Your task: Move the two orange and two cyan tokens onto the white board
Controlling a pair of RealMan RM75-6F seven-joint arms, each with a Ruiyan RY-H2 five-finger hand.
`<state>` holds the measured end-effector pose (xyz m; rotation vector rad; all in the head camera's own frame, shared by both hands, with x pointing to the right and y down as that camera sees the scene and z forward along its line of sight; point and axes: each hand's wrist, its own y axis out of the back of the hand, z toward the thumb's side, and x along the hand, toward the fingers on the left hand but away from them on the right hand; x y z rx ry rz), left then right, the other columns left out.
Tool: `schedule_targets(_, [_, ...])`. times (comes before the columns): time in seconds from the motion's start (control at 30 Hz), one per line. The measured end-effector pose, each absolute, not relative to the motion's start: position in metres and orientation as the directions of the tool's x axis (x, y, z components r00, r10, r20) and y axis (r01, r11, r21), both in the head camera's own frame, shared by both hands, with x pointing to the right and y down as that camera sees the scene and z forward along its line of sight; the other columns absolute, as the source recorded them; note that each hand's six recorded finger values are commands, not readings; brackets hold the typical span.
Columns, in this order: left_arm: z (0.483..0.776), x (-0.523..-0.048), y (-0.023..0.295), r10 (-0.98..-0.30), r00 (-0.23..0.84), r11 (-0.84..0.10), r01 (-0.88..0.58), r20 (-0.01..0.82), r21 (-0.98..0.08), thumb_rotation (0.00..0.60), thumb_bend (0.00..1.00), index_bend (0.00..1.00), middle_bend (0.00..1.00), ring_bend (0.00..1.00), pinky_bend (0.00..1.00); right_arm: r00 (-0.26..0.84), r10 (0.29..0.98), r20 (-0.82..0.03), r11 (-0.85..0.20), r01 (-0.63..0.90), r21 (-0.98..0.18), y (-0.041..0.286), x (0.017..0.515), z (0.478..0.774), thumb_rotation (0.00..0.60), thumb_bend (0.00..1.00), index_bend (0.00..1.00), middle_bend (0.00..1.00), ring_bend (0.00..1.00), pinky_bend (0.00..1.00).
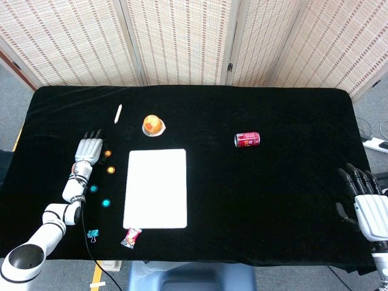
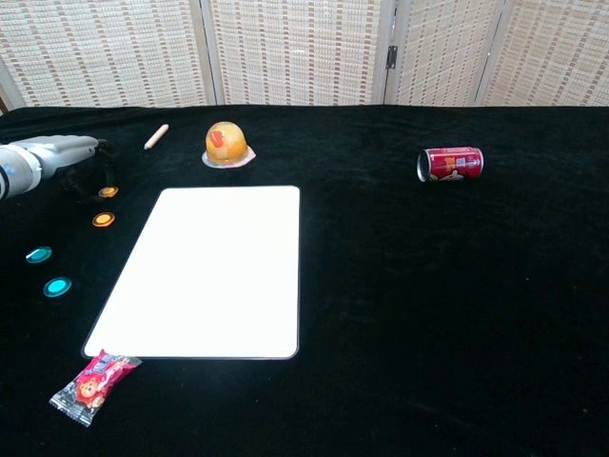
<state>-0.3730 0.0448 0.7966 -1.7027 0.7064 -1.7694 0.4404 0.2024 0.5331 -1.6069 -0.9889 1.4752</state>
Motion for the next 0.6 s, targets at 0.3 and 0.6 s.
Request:
schedule_targets(0.3, [0.785,-0.365,0.038,-0.753,0.034,-0.655,0.049,0.657,-0.754,0.600,0.39,0.53,0.05,0.00,0.00,0.052,0.900,-0.433,-0.435,0.065,-0.898,0.202,0.439,0.532,0.600,0.46,0.00,0.00,0.00,0.00])
schedule_targets(0.6, [0.774,-0.333,0.043,-0.752,0.163,-0.637,0.065,0.638,-0.768,0.600,0.39,0.53,0.05,0.00,0.00,0.051,0.899,-0.434,-0.437,0.070,-0.897,0.204,0.440,0.533,0.600,0.46,0.00,0.00,0.00,0.00])
